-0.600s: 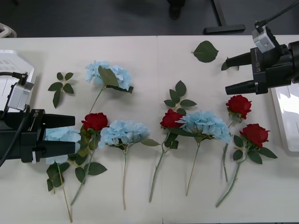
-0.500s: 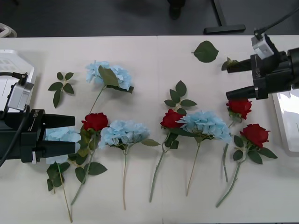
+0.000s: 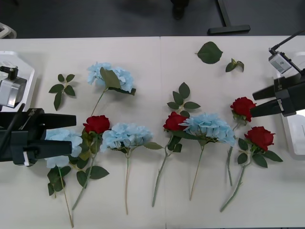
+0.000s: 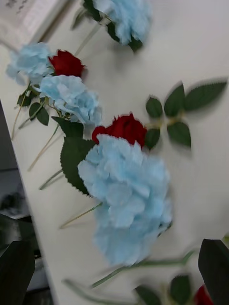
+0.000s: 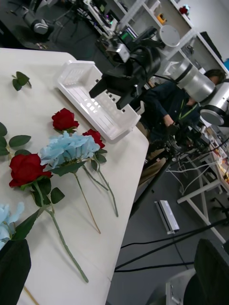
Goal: Place the red flowers into the right box and the blue flowers into the left box. If a person shows an open palm, hand one flower to the person first, then continue sorting.
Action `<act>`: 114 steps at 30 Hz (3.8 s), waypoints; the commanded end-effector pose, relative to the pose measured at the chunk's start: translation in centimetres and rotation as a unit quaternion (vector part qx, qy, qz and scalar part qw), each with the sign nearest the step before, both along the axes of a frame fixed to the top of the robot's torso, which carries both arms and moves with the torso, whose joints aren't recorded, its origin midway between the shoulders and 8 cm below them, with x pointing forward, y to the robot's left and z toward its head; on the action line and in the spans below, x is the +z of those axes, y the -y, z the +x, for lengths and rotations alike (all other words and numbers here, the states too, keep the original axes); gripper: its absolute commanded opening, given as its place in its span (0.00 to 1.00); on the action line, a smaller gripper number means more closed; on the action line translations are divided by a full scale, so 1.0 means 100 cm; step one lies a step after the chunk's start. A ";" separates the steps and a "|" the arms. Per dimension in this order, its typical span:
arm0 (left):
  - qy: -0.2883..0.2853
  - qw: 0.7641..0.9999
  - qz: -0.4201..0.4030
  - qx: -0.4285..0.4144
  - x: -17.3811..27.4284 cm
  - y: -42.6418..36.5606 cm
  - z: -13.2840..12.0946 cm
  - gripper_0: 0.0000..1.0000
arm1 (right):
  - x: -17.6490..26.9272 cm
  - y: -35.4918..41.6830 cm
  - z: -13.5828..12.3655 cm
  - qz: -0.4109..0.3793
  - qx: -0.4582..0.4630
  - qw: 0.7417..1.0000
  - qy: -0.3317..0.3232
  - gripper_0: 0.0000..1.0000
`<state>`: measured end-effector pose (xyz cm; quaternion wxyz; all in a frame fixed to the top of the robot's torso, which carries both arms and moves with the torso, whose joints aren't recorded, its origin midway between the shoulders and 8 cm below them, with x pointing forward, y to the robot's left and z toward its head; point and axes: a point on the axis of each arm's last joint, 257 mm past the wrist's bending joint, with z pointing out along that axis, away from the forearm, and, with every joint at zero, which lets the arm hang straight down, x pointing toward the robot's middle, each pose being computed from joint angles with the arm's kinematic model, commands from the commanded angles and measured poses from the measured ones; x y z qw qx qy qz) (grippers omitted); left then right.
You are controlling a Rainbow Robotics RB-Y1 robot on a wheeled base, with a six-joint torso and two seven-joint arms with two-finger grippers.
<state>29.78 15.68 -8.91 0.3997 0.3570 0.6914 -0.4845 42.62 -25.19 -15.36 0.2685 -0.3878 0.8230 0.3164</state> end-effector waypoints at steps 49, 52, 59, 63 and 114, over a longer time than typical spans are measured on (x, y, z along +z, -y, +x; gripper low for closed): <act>-0.297 0.795 0.279 0.449 -0.216 -0.176 0.022 1.00 | -0.184 0.081 -0.066 -0.031 -0.575 0.785 -0.228 1.00; -0.293 0.792 0.285 0.454 -0.223 -0.176 0.026 1.00 | -0.186 0.077 -0.059 -0.032 -0.576 0.783 -0.233 1.00; -0.300 0.796 0.262 0.457 -0.247 -0.165 0.041 1.00 | -0.197 0.078 -0.044 -0.044 -0.581 0.779 -0.232 1.00; -0.296 0.796 0.258 0.460 -0.255 -0.164 0.048 1.00 | -0.206 0.078 -0.038 -0.049 -0.582 0.778 -0.231 1.00; -0.263 0.774 0.320 0.479 -0.297 -0.172 0.075 0.00 | -0.220 0.074 -0.015 -0.097 -0.582 0.790 -0.168 0.22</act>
